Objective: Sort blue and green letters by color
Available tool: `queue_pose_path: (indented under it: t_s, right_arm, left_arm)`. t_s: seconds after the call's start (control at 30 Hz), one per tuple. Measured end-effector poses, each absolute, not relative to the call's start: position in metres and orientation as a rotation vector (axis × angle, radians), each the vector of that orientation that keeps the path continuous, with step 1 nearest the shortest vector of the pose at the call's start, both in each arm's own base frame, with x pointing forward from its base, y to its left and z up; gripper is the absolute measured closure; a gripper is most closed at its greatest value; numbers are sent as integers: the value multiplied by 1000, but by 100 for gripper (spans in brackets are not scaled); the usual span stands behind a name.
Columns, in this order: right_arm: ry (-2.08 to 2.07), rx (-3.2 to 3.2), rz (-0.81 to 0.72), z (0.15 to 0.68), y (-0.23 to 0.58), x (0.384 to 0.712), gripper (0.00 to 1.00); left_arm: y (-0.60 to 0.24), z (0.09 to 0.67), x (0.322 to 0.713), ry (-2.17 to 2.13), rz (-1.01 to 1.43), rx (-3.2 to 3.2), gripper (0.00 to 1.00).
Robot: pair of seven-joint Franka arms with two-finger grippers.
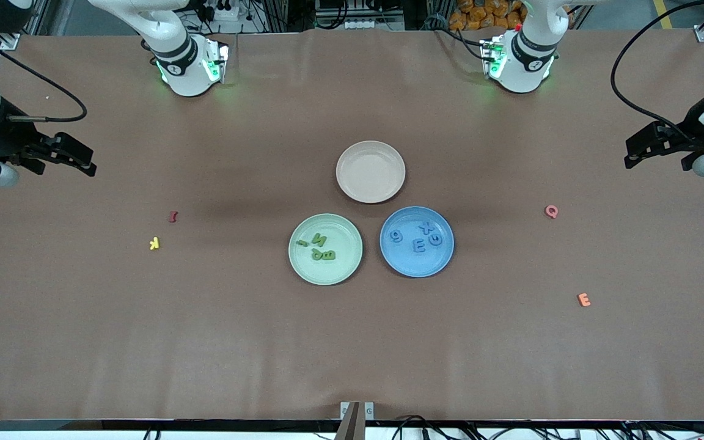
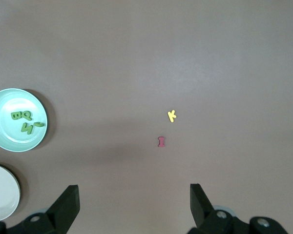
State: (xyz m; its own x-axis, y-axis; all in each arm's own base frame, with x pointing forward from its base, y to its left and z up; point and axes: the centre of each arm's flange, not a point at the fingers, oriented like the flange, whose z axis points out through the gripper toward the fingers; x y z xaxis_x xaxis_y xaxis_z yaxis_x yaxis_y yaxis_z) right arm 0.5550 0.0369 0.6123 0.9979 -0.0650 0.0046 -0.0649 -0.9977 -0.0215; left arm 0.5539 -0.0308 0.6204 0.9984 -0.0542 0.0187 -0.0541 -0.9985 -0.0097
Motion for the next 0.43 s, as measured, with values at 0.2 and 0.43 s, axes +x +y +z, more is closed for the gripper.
queue_pose_path:
  t_s: [0.2,0.43]
  right_arm:
    - [101,-3119,-9,612,37,556,0]
    - [103,-3119,-9,612,36,556,0]
  left_arm:
    - [-31,620,554,85,-30,-3131,0]
    - [-31,620,554,85,-29,-3131,0]
